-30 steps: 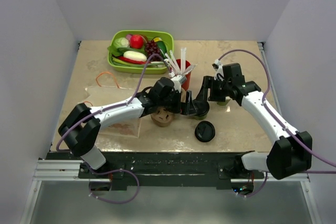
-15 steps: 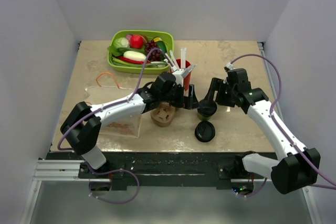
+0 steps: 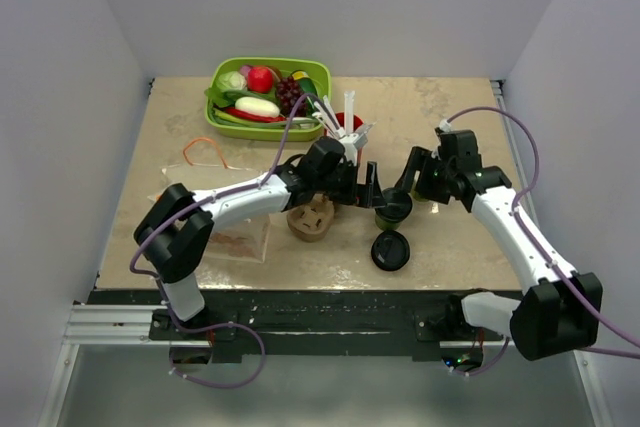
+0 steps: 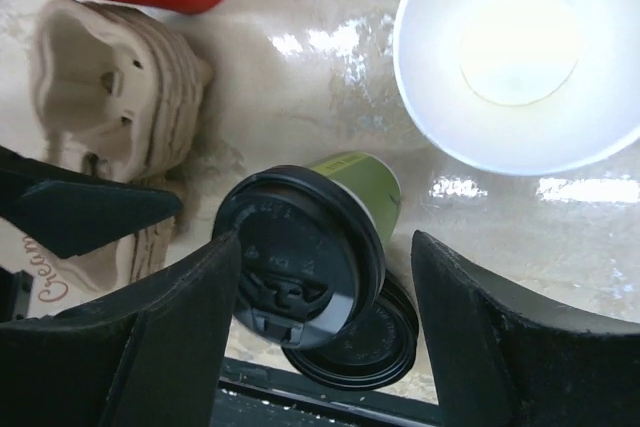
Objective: Pack the takeout coffee
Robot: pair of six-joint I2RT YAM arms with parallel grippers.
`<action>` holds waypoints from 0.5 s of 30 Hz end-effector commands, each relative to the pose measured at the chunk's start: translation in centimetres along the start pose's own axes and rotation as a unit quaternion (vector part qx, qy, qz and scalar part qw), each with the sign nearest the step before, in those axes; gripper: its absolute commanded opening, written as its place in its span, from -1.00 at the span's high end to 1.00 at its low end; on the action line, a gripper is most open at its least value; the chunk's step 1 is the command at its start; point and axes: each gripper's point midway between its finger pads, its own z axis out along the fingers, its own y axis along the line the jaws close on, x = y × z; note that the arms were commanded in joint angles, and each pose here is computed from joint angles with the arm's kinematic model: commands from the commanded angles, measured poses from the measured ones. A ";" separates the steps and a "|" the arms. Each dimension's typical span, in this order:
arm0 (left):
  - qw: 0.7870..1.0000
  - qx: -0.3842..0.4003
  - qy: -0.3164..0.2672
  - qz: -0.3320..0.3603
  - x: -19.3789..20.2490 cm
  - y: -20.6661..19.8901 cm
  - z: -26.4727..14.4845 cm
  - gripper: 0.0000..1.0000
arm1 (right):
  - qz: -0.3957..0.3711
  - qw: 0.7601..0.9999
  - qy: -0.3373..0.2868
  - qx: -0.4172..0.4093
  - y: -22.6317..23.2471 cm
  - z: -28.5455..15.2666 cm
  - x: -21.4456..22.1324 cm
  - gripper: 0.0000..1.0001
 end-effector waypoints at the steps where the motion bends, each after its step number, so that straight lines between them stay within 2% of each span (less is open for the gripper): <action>1: 1.000 0.028 -0.011 -0.003 -1.4 -2.0 0.6 -0.92 | 0.016 0.999 0.030 -0.033 0.3 1.6 0.9 -0.42; 9: 0.998 0.052 -0.013 -0.013 -1.7 -2.6 2.0 -0.78 | 0.048 0.994 0.062 -0.069 0.4 3.5 3.0 -0.36; 15: 0.999 0.047 -0.002 -0.021 -1.4 -2.1 3.0 -0.65 | 0.065 0.993 0.056 -0.079 0.2 4.2 3.6 -0.36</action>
